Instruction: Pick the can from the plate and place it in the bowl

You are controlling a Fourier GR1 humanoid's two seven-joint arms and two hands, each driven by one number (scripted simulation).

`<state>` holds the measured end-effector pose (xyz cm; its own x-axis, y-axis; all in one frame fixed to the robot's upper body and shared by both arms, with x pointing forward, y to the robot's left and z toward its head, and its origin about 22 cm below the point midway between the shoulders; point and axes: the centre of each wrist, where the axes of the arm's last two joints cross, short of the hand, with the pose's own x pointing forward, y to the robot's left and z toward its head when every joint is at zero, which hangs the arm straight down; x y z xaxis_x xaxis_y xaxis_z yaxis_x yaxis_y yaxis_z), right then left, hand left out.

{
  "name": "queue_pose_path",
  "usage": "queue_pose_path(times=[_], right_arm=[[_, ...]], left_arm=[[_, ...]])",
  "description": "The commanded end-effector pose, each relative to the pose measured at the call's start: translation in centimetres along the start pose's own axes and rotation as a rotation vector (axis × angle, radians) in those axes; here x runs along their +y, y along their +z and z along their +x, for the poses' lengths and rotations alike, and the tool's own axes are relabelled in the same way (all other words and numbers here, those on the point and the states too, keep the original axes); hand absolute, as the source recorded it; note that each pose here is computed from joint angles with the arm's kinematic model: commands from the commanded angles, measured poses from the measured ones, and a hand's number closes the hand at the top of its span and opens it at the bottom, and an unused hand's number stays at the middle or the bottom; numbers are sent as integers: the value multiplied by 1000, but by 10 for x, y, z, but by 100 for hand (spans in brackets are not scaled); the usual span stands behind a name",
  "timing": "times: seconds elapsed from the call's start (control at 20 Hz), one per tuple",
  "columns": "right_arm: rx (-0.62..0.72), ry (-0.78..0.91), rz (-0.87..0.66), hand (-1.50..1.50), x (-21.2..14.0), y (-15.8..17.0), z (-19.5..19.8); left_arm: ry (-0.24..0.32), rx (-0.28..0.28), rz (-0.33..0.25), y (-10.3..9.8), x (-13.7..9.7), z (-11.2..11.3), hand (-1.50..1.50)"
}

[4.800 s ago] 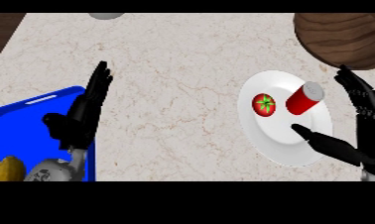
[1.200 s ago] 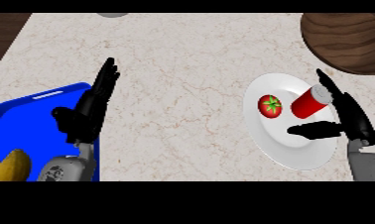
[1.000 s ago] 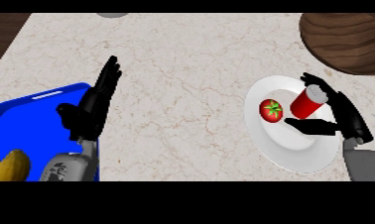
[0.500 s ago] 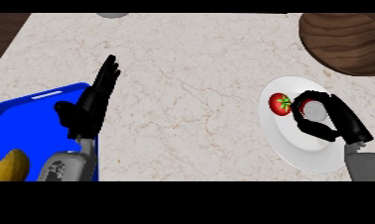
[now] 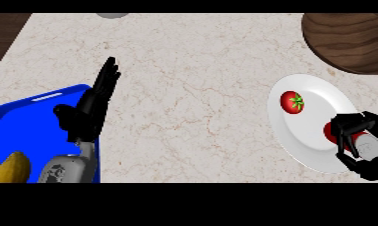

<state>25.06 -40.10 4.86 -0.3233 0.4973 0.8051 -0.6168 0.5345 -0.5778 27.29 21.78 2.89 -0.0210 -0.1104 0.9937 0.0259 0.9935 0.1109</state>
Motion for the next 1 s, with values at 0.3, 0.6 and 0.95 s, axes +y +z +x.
queue_pose_path(times=[0.3, 0.6, 0.95], right_arm=[[-485, -49, -93, 150, -59, 48, 30], [-521, 55, -195, 150, -102, 92, 71], [-431, 121, -279, 150, -149, 102, 115]], left_arm=[[-5, 11, 18, 1, 2, 0, 0], [15, 12, 45, -5, 8, 7, 0], [4, -2, -3, -2, -21, 5, 0]])
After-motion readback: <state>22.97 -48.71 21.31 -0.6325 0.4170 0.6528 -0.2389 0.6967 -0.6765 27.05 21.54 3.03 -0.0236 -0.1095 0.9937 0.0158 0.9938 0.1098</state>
